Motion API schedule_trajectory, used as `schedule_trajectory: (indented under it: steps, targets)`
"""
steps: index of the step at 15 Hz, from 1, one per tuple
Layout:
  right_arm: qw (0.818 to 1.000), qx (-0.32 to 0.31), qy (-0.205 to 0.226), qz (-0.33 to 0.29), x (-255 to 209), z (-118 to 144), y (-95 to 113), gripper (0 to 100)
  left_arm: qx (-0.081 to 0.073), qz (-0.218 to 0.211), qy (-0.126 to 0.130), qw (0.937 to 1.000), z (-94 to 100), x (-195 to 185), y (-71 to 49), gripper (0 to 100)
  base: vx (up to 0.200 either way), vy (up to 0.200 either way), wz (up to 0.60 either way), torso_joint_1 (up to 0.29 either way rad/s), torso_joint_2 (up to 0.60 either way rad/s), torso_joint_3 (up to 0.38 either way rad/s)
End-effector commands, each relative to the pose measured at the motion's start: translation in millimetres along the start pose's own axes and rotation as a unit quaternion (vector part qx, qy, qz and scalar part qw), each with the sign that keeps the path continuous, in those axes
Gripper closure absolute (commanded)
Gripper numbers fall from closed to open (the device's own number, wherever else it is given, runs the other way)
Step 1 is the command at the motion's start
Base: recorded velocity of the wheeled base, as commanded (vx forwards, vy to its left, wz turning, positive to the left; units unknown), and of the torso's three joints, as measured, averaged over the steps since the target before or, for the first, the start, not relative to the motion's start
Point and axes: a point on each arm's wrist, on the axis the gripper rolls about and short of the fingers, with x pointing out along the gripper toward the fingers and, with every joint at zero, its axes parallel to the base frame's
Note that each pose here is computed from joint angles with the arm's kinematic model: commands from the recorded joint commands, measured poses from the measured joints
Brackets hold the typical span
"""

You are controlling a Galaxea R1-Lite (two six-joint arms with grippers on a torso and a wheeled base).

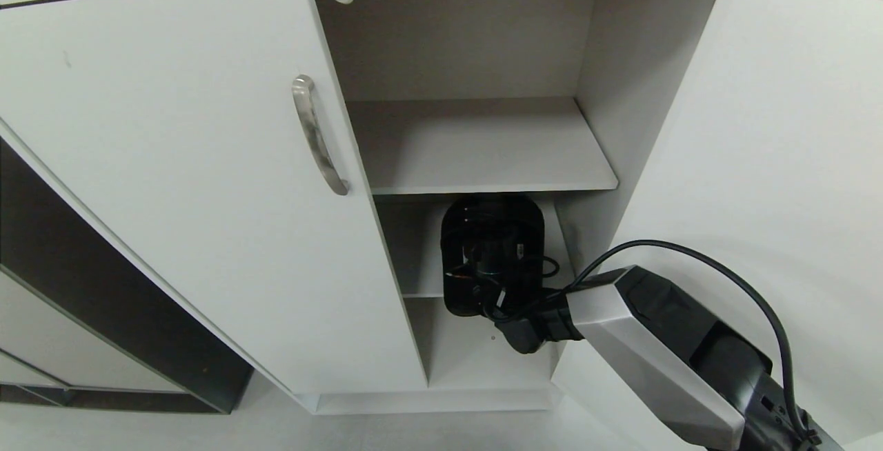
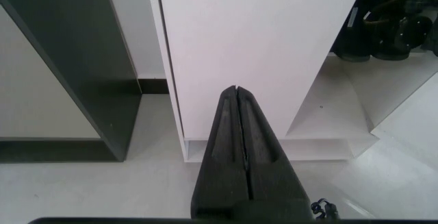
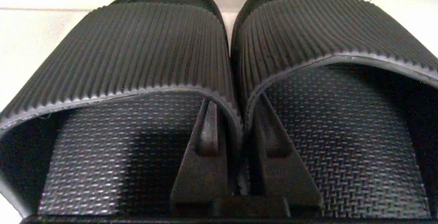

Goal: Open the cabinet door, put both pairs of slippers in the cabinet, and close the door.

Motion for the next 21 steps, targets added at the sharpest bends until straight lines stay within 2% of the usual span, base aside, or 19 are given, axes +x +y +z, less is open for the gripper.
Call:
schedule_trajectory:
  steps: [1, 4, 8, 12, 17, 21]
  targets:
    - [1.000, -0.002, 0.002, 0.000, 0.2, -2.5, 0.0, 0, 0.000, 0.000, 0.001, 1.0000, 0.1, 0.1, 0.0, 100, 0.000, 0.000, 0.00, 0.000, 0.00, 0.000]
    - [1.000, -0.008, 0.004, -0.001, -3.9, -1.9, -0.6, 0, 0.000, 0.000, 0.001, 1.0000, 0.1, 0.1, 0.0, 100, 0.000, 0.000, 0.00, 0.000, 0.00, 0.000]
    - [1.000, -0.007, 0.004, 0.008, -26.4, 12.4, -6.5, 0, 0.000, 0.000, 0.001, 1.0000, 0.1, 0.1, 0.0, 100, 0.000, 0.000, 0.00, 0.000, 0.00, 0.000]
    - [0.999, -0.026, 0.019, 0.028, -78.8, 5.3, -27.0, 0, 0.000, 0.001, 0.001, 1.0000, 0.1, 0.1, 0.0, 100, 0.000, 0.000, 0.00, 0.000, 0.00, 0.000]
    - [0.997, -0.049, 0.009, 0.065, -141.0, 5.0, -52.9, 0, 0.000, 0.000, 0.001, 1.0000, 0.1, 0.1, 0.0, 100, 0.000, 0.000, 0.00, 0.000, 0.00, 0.000]
    - [0.996, -0.057, 0.000, 0.069, -146.8, 3.6, -55.3, 0, 0.000, 0.001, 0.001, 1.0000, 0.1, 0.1, 0.0, 100, 0.000, 0.000, 0.00, 0.000, 0.00, 0.000]
